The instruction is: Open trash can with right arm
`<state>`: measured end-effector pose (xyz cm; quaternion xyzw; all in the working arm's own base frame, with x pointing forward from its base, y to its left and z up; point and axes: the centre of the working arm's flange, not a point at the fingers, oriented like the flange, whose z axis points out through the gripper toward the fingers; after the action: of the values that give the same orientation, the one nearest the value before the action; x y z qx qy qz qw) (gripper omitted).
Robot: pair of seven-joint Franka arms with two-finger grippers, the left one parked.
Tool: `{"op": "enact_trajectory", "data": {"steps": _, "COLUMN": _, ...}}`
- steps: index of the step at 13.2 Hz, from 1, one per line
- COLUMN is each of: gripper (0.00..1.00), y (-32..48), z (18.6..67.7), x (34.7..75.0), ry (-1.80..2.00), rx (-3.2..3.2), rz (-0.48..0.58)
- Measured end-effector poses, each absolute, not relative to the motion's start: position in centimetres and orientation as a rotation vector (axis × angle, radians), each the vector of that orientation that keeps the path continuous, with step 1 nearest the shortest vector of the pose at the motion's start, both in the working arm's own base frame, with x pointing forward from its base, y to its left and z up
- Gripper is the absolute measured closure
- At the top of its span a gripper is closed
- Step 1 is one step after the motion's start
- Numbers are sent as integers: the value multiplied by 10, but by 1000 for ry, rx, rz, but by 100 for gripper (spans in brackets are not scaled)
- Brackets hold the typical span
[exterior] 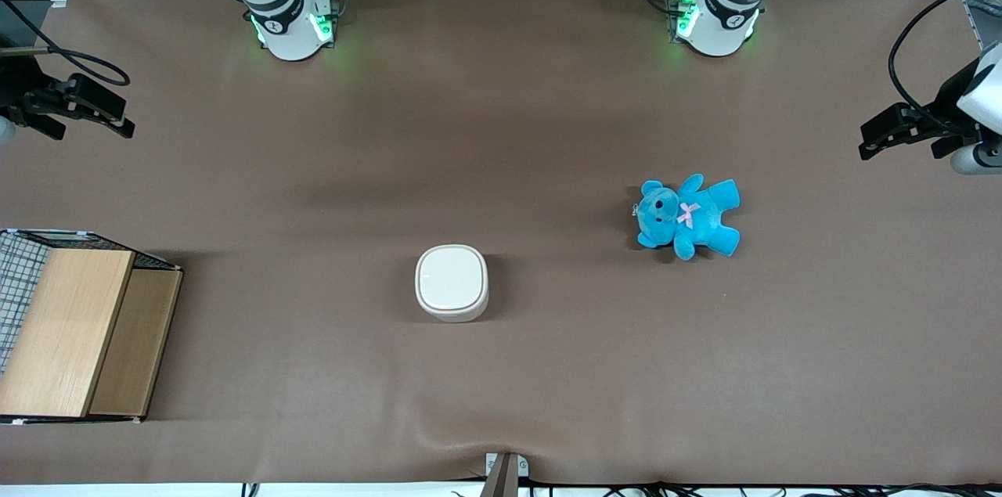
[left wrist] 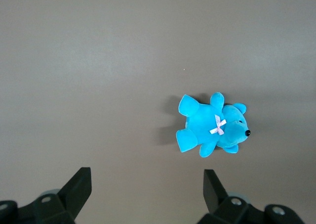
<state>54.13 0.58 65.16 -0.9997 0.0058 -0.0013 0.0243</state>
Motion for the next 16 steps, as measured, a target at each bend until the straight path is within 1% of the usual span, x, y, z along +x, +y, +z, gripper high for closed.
{"op": "enact_trajectory", "data": {"steps": 7, "gripper": 0, "y": 6, "z": 651, "x": 542, "ry": 17, "rx": -3093, "rz": -1}}
{"op": "enact_trajectory", "data": {"steps": 16, "gripper": 0, "y": 7, "z": 632, "x": 552, "ry": 14, "rx": -3090, "rz": 53}}
